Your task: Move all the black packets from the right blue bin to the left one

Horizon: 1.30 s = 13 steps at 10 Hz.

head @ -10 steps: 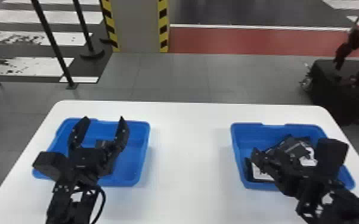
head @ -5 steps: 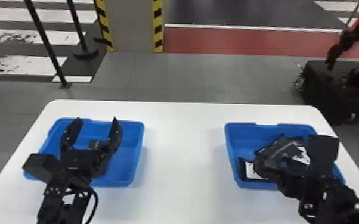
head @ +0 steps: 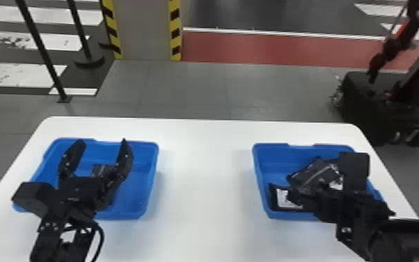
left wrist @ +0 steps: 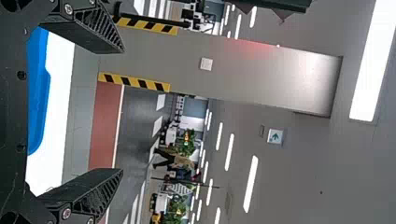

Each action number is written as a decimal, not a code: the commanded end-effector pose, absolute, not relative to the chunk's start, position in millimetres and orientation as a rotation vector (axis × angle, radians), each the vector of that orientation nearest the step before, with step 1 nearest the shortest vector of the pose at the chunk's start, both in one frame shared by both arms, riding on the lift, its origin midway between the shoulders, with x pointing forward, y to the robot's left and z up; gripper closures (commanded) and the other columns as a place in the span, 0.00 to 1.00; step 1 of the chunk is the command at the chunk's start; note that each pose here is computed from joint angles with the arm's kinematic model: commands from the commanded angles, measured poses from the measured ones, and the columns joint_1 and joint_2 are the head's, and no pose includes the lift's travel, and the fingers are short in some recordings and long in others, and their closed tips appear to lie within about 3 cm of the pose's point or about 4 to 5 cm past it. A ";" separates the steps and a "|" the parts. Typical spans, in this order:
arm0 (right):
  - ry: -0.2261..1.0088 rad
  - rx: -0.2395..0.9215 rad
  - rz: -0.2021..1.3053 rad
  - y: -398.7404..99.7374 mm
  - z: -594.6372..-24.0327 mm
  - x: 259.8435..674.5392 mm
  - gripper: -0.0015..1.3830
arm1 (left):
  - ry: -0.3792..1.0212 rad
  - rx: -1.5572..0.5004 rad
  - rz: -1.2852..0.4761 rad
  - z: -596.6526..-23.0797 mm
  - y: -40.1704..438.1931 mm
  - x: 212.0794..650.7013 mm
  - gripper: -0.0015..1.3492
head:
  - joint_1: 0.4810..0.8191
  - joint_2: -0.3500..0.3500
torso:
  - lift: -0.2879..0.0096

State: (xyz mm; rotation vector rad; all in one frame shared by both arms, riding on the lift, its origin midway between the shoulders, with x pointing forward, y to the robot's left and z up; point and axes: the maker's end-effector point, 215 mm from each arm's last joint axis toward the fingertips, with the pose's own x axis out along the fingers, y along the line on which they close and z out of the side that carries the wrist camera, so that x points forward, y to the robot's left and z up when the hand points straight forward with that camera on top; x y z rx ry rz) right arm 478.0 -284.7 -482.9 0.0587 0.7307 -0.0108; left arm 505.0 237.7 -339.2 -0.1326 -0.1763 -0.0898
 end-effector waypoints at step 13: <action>0.694 0.132 0.064 -249.7 -487.2 475.9 0.81 | -0.171 -0.141 -0.088 -341.4 237.8 504.0 0.09 | 0.63 0.46 | 0.60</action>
